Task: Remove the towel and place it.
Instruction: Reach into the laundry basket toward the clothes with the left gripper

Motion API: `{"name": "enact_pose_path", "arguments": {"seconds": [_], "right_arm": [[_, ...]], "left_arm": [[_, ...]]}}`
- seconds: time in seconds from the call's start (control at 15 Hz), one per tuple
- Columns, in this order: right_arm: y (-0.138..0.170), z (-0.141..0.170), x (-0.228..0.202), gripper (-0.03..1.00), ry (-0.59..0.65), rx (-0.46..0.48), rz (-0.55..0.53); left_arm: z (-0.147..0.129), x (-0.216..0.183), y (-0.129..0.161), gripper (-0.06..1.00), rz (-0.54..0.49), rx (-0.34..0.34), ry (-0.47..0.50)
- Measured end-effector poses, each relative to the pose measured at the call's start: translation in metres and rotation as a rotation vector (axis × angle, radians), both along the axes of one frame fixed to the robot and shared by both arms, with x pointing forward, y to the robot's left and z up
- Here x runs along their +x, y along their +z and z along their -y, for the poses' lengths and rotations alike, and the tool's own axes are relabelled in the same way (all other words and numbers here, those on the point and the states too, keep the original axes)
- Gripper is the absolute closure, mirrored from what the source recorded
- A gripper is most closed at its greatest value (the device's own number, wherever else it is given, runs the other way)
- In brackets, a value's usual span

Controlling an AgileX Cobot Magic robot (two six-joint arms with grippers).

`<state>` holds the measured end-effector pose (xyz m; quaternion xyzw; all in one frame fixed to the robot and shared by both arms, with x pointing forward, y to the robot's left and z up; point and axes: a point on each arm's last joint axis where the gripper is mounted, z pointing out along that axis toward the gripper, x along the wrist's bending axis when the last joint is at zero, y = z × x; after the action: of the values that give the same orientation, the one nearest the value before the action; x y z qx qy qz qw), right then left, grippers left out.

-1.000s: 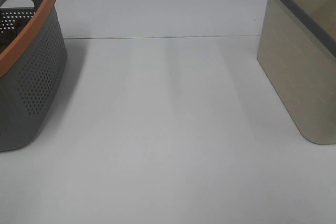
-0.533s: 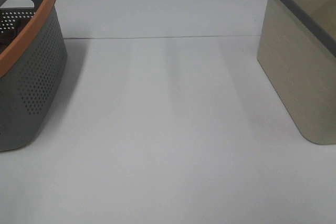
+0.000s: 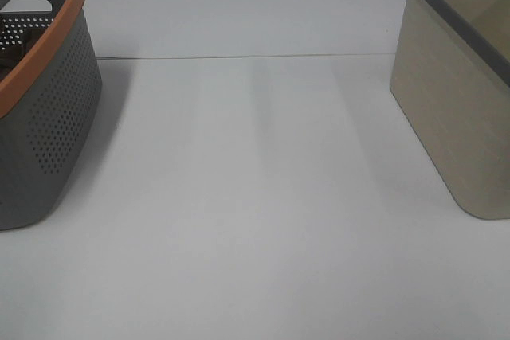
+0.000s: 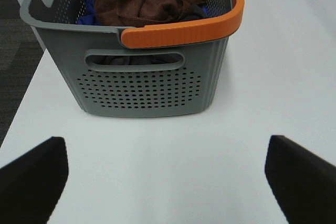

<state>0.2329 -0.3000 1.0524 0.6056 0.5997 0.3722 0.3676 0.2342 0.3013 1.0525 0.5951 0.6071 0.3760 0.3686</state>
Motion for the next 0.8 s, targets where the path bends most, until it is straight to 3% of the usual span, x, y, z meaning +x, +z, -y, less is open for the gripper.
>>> {"name": "enact_pose_path", "arguments": {"seconds": [0.8], "right_arm": [[0.0,0.0,0.0,0.37,0.0,0.0,0.0]], "left_arm": [[0.0,0.0,0.0,-0.02,0.0,0.0,-0.005]]}}
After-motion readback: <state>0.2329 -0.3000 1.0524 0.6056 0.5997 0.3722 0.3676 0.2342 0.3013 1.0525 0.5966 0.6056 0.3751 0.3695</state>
